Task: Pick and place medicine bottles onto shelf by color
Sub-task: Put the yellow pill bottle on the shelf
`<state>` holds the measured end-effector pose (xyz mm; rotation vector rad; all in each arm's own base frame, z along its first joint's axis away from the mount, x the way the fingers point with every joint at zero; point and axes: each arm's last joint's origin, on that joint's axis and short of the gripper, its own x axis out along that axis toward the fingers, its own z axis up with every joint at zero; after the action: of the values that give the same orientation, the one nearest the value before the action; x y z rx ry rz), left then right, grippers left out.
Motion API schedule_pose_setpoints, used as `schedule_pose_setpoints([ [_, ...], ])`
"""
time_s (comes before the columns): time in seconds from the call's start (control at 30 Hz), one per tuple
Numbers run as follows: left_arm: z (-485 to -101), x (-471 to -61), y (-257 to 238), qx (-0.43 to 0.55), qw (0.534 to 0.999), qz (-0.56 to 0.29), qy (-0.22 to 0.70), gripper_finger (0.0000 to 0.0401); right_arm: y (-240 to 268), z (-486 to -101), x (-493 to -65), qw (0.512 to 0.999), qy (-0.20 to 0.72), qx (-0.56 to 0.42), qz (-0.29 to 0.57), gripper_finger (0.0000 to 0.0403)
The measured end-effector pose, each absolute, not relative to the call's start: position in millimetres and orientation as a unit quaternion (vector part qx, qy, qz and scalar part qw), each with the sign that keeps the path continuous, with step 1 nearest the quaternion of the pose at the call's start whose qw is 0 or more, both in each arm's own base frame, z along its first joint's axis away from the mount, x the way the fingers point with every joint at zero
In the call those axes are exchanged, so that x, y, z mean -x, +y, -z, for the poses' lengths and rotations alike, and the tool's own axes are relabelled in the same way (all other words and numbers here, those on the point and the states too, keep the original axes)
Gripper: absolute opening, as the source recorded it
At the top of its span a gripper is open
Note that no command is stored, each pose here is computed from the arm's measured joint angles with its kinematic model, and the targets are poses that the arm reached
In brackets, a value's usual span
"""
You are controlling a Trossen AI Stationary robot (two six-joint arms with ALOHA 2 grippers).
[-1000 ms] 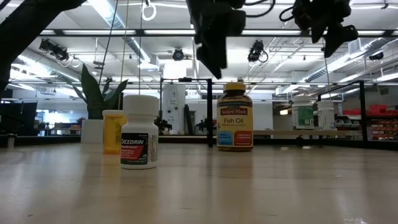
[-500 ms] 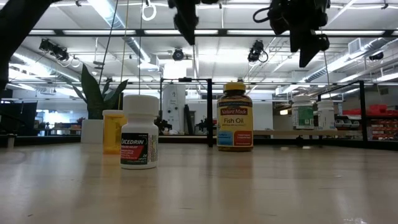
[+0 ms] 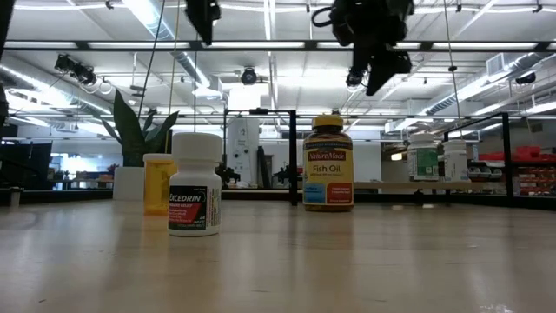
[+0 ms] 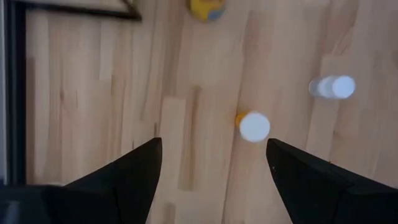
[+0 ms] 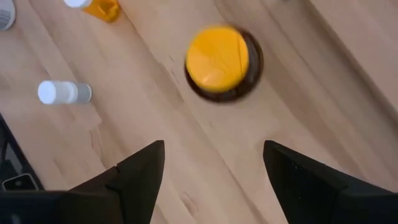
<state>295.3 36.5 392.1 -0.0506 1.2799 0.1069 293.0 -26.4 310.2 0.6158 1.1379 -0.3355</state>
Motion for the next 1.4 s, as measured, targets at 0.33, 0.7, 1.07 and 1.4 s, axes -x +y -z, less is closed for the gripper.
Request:
schedule_pose_setpoints([
  [0.33, -365, -241, 30, 0.075, 0.801, -0.089, 0.587, 0.0293, -35, -308, -345, 0.767, 0.571, -0.248, 0.155, 0.0286],
  [0.7, -364, -211, 26, 0.089, 0.81, -0.102, 0.571, 0.0293, -39, -286, -361, 0.737, 0.605, -0.251, 0.168, 0.0329],
  [1.07, -368, -205, 26, 0.1, 0.816, -0.11, 0.559, 0.0293, -43, -288, -366, 0.751, 0.579, -0.257, 0.185, 0.033],
  [1.4, -369, -208, 19, 0.102, 0.821, -0.103, 0.552, 0.0293, -51, -285, -363, 0.74, 0.581, -0.265, 0.211, 0.033],
])
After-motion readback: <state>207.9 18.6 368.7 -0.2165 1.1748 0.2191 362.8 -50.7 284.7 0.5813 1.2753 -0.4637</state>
